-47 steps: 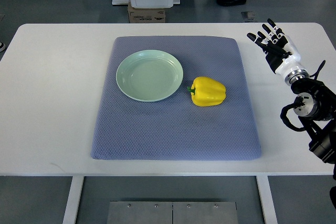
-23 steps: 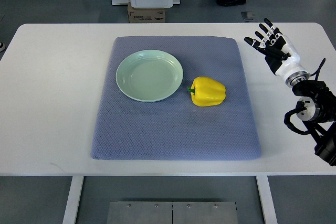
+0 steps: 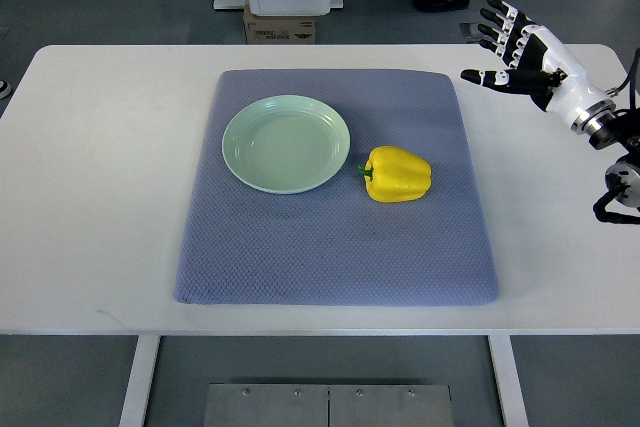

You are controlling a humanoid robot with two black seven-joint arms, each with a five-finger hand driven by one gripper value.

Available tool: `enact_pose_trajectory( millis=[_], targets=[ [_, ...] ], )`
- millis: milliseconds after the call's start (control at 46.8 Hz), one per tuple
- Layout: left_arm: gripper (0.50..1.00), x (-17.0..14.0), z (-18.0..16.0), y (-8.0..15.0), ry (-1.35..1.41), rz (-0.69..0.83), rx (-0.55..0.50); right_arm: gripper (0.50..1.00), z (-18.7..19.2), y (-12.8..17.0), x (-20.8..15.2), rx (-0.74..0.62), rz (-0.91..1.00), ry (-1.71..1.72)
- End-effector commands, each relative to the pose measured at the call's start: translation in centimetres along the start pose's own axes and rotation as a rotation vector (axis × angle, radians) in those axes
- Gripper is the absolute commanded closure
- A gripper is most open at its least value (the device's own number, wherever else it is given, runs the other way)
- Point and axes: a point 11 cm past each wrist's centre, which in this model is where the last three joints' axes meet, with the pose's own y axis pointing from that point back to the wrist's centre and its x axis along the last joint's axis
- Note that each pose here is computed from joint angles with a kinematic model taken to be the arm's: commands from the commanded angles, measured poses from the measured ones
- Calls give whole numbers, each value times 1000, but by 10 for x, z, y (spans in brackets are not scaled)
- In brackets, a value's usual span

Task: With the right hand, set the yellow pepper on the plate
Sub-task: 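Reach the right hand over the yellow pepper, fingers open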

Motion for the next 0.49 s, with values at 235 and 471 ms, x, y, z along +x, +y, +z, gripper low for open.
enact_pose_trajectory(
  millis=[235, 471],
  targets=[
    [500, 0, 0, 0, 0, 0, 0, 513, -13, -8, -24, -66, -233, 225],
    [500, 0, 0, 0, 0, 0, 0, 523, -9, -12, -38, -121, -354, 361]
  ],
)
